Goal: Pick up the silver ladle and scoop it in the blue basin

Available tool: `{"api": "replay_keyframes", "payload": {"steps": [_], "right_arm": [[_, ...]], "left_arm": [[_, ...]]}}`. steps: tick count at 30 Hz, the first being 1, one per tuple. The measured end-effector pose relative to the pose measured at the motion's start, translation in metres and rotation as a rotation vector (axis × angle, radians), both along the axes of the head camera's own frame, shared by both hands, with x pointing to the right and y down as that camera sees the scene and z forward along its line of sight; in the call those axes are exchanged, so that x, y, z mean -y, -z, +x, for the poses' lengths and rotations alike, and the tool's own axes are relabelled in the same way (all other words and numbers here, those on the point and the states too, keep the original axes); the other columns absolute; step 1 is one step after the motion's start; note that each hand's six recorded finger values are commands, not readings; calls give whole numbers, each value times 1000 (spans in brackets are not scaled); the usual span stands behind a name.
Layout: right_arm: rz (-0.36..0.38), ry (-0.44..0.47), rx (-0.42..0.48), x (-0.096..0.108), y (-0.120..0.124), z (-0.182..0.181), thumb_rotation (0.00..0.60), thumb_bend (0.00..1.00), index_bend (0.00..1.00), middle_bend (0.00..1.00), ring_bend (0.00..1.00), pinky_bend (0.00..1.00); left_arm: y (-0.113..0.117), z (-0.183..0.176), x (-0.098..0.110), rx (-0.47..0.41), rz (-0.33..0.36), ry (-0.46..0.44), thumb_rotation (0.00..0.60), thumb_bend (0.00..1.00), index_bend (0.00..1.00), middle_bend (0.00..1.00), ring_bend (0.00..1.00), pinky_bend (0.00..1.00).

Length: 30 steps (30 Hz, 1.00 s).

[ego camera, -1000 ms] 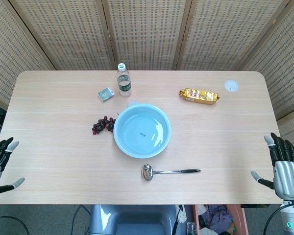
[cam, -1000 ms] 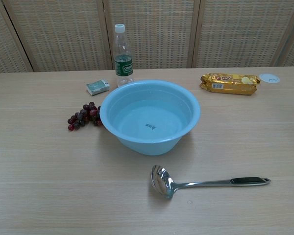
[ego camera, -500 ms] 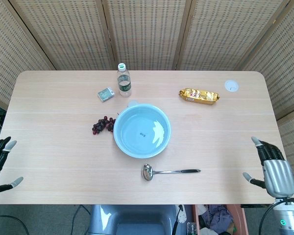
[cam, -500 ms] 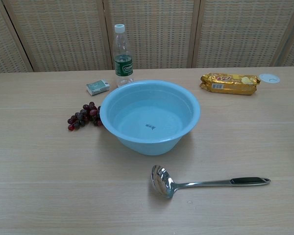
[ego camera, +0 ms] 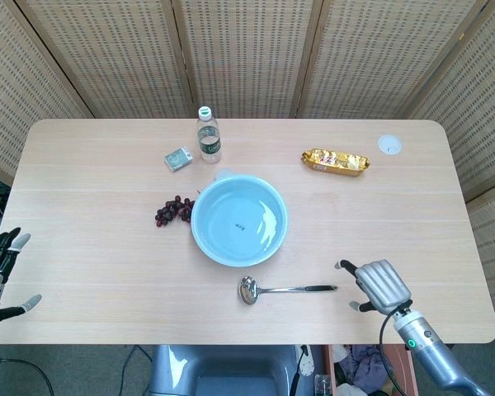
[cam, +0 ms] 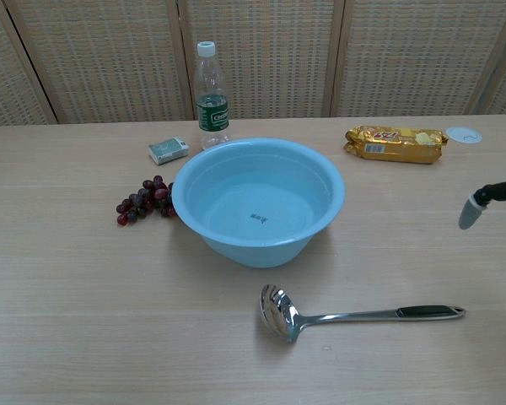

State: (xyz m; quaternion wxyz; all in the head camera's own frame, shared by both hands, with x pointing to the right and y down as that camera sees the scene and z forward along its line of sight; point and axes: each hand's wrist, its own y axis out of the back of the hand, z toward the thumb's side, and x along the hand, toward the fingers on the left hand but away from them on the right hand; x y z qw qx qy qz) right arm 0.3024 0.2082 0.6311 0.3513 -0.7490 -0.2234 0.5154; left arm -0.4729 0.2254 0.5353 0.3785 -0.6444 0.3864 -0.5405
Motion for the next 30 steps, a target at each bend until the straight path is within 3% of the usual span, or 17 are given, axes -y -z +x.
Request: {"api": "replay_keyframes", "payload": {"steps": [5,13,21,30], "right_arm": [[-15,11,-41,0,-19,-21,600,57,391,995,989,1000],[-45,1,-60,-5,-46,-59,600,237,425,997,989,1000],[-69,9,-90,-8,-67,-86,600,302,430,1000,989,1000],[-102,-31,-157,-10,-83,-86,600,302,430,1000,989,1000]], "left_arm": [[-4,-1,4,4,-13,5,600,0,0,0,0,0],[-3,-3,5,3,-11,17,600,0,0,0,0,0],[-6,-3,6,12,-16,22,600,0,0,0,0,0],[-5,-3,6,8,-14,26,600,0,0,0,0,0]]}}
